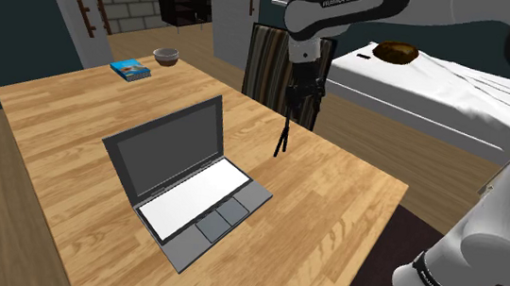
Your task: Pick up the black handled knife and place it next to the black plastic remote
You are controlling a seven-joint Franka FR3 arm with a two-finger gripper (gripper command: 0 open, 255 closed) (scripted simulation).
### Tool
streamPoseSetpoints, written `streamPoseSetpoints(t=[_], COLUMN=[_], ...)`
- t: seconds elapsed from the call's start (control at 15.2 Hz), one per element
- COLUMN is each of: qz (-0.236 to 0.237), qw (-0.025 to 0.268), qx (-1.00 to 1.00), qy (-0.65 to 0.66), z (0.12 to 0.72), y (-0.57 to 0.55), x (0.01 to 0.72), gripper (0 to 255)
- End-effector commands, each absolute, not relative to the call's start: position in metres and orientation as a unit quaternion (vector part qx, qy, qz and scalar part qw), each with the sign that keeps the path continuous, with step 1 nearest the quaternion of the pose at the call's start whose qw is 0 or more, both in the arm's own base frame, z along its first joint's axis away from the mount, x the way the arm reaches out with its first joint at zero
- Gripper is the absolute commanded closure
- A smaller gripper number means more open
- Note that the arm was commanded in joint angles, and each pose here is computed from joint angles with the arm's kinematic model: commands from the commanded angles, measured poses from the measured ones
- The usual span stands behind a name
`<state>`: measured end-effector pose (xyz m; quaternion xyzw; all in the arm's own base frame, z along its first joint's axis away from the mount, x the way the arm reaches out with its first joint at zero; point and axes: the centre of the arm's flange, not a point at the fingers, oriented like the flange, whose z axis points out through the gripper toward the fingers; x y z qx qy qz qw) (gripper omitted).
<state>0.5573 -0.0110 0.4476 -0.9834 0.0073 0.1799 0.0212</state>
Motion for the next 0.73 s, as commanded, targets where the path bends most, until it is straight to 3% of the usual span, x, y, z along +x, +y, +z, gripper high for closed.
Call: streamPoseSetpoints(t=[0.0,0.66], qz=[0.195,0.26], qw=[0.022,0.024], qx=[-0.98,-0.963], qy=[0.019,0.071], z=[0.428,0.345], y=[-0.018,-0.053], x=[0.585,0.699], gripper=[0,0])
